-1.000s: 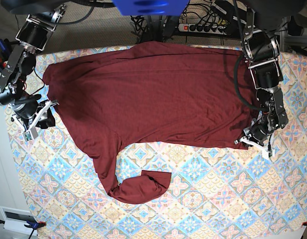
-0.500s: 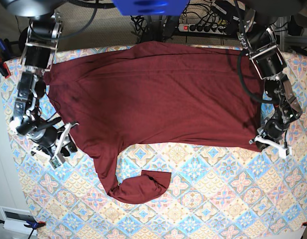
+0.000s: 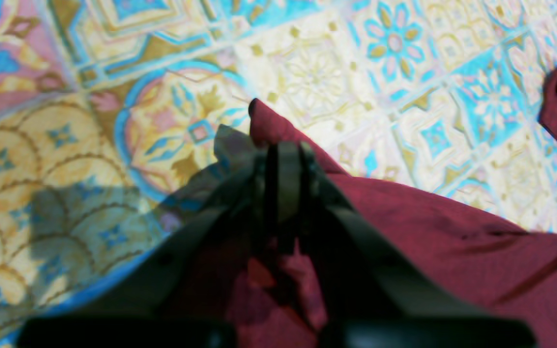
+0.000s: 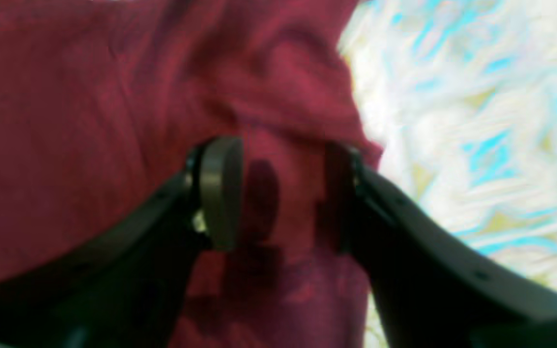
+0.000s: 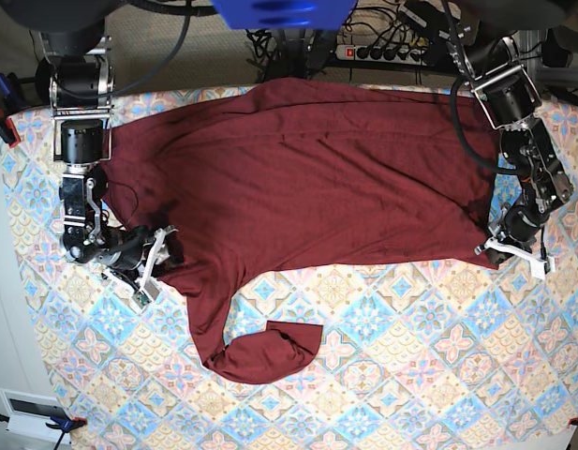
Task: Layout the t-shirt on the table in an organized manner, then fold the t-shirt properly
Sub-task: 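Lift the opposite edge with both grippers and fold it over the first fold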
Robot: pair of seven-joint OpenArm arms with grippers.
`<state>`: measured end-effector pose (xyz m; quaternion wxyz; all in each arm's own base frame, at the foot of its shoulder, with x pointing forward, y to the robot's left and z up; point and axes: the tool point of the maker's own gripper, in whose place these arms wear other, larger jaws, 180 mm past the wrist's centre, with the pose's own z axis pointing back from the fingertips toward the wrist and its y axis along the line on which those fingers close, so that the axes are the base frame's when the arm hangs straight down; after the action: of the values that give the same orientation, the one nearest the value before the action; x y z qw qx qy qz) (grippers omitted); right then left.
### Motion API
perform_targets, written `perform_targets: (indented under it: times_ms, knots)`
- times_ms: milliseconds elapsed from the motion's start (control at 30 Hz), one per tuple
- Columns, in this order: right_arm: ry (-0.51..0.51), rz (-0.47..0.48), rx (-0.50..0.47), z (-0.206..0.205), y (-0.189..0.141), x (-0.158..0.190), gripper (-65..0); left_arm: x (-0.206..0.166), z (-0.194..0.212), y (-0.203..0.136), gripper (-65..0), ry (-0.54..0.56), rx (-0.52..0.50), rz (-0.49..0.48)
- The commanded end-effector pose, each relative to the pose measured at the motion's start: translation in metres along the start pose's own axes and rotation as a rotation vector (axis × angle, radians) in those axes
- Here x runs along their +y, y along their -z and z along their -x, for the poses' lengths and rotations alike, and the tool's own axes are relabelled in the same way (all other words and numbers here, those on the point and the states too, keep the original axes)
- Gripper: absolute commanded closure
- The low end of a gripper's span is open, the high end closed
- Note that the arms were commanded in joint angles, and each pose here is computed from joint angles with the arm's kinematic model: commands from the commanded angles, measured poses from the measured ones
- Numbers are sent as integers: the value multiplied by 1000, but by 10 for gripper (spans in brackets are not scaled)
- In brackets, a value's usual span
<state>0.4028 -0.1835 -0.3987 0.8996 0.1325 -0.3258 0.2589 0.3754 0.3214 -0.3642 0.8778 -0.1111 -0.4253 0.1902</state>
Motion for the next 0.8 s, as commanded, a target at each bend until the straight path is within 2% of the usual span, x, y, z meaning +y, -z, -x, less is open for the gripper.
perform_targets:
  times_ms: [0, 133, 400, 767]
  knots:
    - [-7, 18, -77, -27, -8, -13, -284, -4, -26, -5, 0, 16, -69, 13]
    - [40, 15, -109, -28, -3, -20, -269, -4, -26, -5, 0, 16, -67, 14]
    - [43, 60, -138, -26, -17, -43, -268, -4, -27, -5, 0, 16, -68, 14]
    - [122, 75, -103, 10, -16, -58, -268, -4, -26, -5, 0, 16, -67, 14]
